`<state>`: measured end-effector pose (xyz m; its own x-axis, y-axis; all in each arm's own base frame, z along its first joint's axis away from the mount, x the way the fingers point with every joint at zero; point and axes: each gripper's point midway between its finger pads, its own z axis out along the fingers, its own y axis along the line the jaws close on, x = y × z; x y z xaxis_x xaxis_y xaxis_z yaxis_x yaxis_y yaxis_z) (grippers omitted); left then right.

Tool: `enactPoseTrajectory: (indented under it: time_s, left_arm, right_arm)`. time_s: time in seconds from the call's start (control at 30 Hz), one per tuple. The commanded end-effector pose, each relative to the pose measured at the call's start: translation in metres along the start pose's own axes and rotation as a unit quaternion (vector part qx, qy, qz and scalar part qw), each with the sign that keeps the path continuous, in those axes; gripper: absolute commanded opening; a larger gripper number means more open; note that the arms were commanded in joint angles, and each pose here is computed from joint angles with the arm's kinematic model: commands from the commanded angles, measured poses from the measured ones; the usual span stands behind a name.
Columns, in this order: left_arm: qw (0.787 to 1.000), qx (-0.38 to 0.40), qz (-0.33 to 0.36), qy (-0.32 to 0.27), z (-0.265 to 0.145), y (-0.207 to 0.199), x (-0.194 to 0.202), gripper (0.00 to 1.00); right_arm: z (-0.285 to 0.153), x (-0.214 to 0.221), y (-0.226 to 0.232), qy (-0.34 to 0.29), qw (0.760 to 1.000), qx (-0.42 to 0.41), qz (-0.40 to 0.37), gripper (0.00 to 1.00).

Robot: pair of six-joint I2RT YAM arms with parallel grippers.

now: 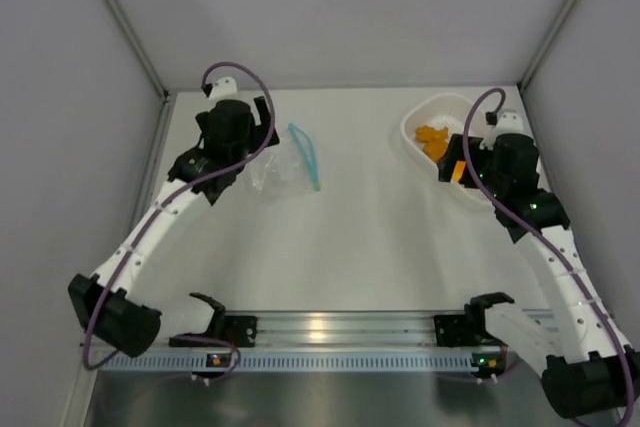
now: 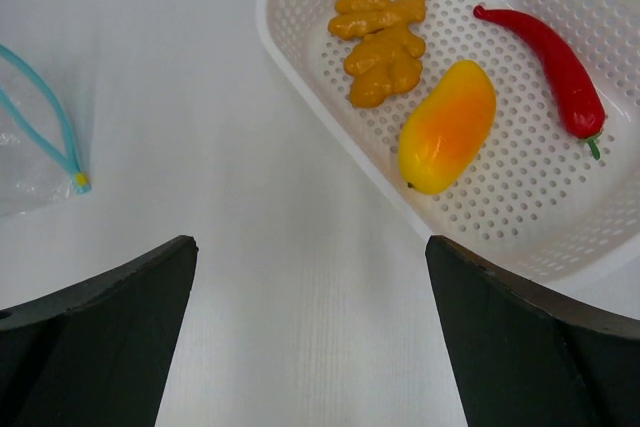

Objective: Open the zip-top bag and remove the fake food

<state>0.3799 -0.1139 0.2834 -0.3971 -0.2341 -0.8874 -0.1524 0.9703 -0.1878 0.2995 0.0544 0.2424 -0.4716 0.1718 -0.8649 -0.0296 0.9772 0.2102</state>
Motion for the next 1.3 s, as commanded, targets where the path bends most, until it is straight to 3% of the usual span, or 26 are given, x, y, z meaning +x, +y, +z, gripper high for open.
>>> enactPoseTrajectory:
  time_s: [0.0,0.43,0.77,1.27]
  left_arm:
    - [0.999,0.021,-0.014,-0.041,-0.039,0.016,-0.014,0.98]
    - [0.995,0.069,0.048,-0.055,-0.123,0.073,0.032,0.98]
    - [0.992,0.075,0.054,-0.091,-0.148,0.098,0.049,0.98]
    - [0.992,0.064,0.046,-0.098,-0.149,0.104,0.049,0.98]
  right_arm:
    - [-0.023,-0.022,-0.004,-0.035,0.997,0.049,-0.038,1.00]
    - [-0.073,-0.028,0.003,-0.083,0.994,0.040,-0.056,0.99]
    - [-0.094,-0.024,-0.016,-0.128,0.988,0.067,-0.050,0.99]
    - [-0.086,-0.020,-0.007,-0.116,0.991,0.048,-0.053,0.99]
